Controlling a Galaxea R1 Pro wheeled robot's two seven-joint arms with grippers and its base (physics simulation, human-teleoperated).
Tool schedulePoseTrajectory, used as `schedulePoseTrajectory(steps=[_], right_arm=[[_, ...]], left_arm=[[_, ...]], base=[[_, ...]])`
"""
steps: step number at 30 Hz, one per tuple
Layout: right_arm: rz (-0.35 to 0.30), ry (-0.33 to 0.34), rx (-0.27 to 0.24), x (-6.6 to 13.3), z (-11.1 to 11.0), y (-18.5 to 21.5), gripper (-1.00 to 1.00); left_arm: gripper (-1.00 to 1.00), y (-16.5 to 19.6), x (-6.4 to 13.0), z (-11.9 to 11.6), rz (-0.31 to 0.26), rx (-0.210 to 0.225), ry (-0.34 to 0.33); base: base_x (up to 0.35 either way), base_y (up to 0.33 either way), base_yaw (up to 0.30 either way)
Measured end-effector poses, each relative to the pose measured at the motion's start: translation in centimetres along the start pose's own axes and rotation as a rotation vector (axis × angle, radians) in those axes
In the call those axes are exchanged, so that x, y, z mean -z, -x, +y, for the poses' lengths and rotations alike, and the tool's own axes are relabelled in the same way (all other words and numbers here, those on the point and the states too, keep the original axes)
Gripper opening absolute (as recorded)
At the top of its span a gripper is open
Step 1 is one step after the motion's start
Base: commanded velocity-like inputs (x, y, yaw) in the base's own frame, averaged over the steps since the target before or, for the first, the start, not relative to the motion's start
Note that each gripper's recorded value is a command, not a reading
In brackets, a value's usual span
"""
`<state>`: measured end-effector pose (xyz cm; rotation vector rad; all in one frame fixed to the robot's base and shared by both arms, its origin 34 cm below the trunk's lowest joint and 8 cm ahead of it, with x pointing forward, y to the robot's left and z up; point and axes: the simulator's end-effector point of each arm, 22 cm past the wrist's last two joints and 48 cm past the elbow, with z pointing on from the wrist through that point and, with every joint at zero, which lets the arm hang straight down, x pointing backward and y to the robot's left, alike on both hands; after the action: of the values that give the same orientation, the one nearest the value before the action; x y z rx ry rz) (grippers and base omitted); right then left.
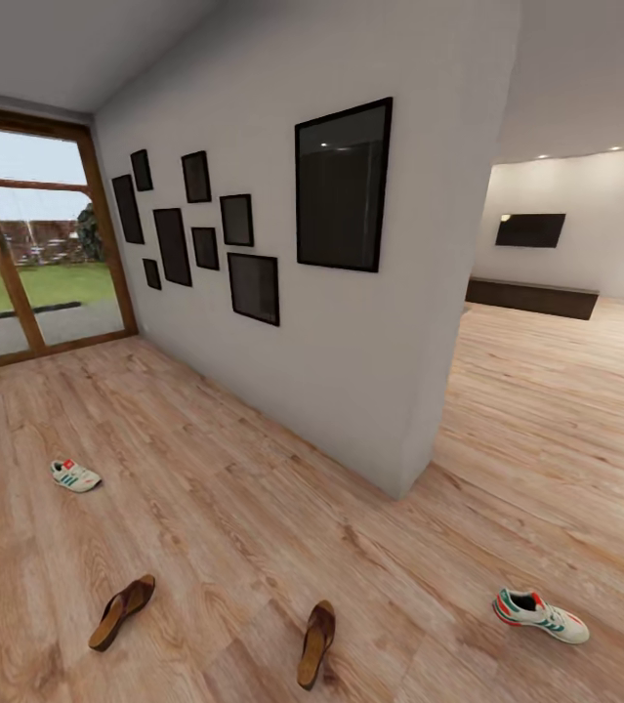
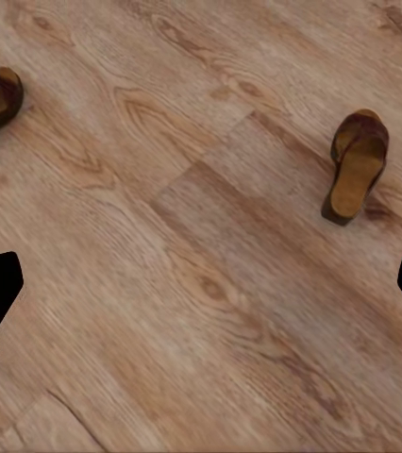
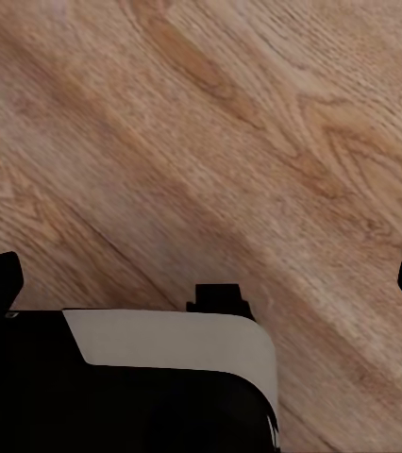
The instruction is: Pick up the two gym shoes and the two sandals from the corridor floor and place them onto the hallstand (shoe rack) in the corridor, making sure they are on the rack and not on the floor. Arrange them so the two gym shoes are next to each other and the two sandals are next to each other.
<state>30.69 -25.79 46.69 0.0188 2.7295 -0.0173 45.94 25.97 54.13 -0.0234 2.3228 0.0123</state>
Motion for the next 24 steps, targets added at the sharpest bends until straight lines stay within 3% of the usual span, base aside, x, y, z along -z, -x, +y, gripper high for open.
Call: schedulePoseTrajectory(steps=[24], right_arm=[[0.0, 0.0, 0.0, 0.0, -0.04, 0.0, 1.0]], left_arm=[[1.0, 0.0, 0.01, 0.0, 0.0, 0.0, 0.0]], base=[[0.086, 0.046, -0.001]])
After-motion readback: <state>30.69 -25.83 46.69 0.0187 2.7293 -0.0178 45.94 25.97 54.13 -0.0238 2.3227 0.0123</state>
